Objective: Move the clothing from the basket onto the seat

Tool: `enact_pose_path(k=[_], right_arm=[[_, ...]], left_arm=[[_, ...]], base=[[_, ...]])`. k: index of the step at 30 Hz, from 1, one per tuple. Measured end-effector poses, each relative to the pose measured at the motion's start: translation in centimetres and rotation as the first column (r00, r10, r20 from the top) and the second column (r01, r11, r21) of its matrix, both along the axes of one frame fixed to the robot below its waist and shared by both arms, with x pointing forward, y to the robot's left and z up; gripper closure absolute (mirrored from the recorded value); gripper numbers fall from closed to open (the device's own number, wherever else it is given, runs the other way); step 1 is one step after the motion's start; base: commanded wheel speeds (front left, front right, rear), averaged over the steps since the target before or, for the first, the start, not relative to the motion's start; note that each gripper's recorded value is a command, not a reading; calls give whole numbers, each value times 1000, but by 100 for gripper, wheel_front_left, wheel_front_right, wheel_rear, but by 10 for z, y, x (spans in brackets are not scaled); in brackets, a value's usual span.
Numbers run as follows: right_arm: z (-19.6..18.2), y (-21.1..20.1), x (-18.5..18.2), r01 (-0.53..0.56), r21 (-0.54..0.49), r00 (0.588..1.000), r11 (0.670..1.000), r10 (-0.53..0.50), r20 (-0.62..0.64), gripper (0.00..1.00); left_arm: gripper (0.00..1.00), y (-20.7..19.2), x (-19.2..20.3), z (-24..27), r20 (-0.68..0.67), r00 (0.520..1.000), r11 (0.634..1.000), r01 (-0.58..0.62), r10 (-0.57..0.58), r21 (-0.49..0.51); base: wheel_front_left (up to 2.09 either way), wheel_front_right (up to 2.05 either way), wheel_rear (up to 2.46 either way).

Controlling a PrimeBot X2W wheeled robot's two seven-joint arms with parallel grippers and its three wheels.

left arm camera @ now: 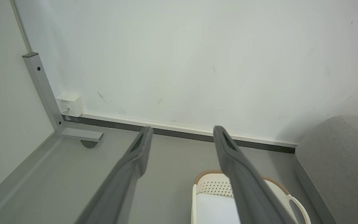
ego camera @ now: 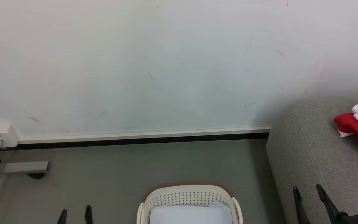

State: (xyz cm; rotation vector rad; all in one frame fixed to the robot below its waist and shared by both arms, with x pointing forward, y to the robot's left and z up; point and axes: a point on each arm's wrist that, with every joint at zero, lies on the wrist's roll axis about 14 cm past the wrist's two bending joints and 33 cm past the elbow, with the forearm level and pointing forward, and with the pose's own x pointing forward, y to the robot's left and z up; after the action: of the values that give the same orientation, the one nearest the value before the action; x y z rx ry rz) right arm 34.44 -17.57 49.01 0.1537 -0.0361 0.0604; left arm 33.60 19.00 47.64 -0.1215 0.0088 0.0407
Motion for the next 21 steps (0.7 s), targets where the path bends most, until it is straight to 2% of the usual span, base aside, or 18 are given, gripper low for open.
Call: enact_pose_path(k=[12,13,18,21], right_arm=[[-2,3,2,-8,5,1000,1000,8,-8,0],[-2,3,2,-7,7,1000,1000,7,-8,100],[-21,3,-6,-3,15,998,1000,4,-66,100],[-24,2,-7,11,63,996,998,-6,-85,100]], left_arm=[[0,3,1,-1,0,1000,1000,0,0,4],[100,3,1,-1,0,1000,1000,-1,1,6],[100,-1,-3,-16,-51,999,1000,1,-2,-12],[100,1,-4,-23,-81,997,998,-15,10,-56]], base=[[0,0,0],[0,0,0],[0,0,0],[0,0,0]])
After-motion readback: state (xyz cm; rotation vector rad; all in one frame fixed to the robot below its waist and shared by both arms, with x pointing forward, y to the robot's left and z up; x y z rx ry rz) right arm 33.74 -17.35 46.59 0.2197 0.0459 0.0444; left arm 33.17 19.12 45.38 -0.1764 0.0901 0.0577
